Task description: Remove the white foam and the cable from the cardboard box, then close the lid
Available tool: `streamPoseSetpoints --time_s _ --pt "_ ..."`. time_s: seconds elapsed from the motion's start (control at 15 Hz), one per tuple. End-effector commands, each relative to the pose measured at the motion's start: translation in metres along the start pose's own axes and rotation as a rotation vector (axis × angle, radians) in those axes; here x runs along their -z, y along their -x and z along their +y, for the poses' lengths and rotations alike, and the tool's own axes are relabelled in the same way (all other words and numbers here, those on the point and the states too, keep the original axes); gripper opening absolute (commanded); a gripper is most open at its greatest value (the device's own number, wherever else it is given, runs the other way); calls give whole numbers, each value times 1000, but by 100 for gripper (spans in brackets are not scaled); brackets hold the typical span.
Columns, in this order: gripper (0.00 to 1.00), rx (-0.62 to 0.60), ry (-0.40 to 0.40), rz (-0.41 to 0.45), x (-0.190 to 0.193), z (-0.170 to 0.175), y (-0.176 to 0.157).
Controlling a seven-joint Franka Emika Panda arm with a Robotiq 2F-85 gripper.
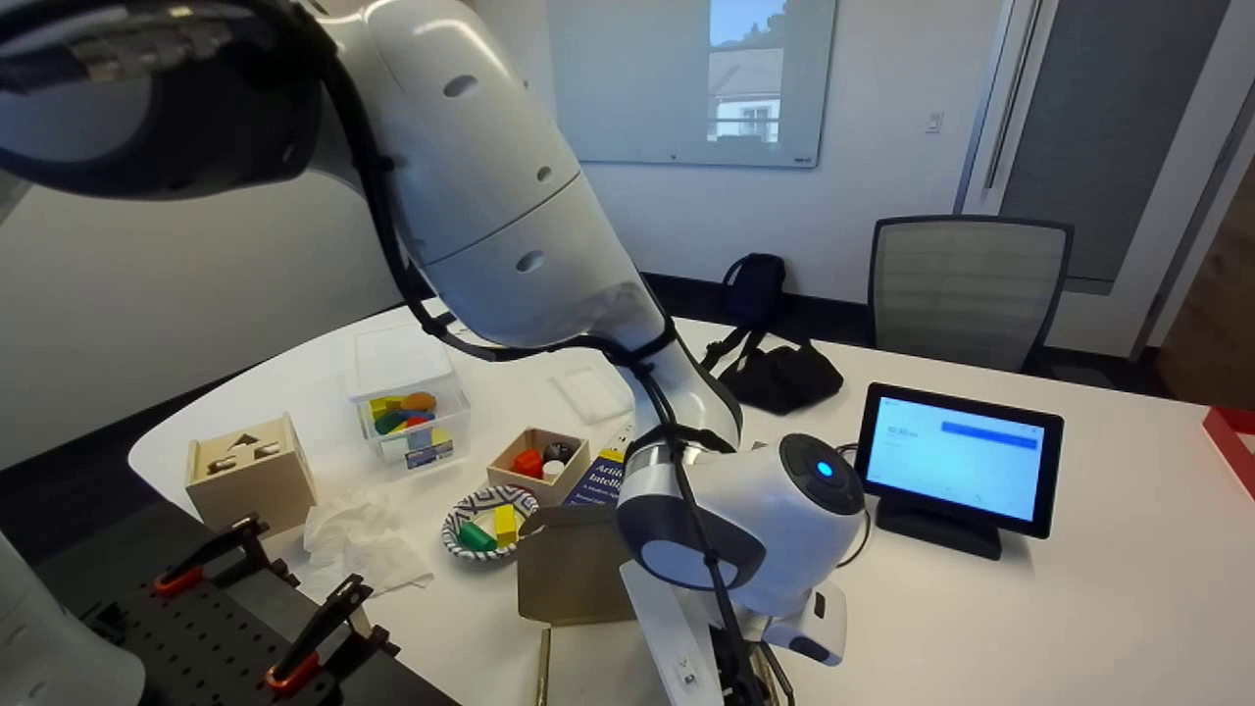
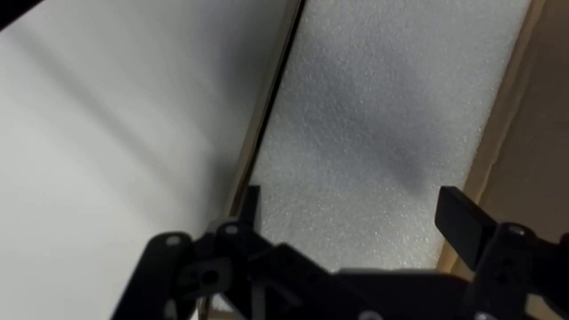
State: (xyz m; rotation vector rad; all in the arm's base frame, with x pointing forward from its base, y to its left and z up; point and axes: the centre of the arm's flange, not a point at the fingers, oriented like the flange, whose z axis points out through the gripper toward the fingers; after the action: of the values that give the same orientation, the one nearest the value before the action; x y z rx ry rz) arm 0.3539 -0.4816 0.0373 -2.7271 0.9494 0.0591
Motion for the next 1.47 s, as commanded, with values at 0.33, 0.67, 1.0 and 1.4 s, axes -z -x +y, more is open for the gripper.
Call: streamPoseSetpoints --time_s 0.33,0.67,1.0,1.4 --pt "100 -57 -20 -29 1 6 0" --pt "100 -92 -17 -33 4 11 2" --pt "100 -102 -12 -20 3 10 2" --pt "100 -96 -10 -24 -3 5 0"
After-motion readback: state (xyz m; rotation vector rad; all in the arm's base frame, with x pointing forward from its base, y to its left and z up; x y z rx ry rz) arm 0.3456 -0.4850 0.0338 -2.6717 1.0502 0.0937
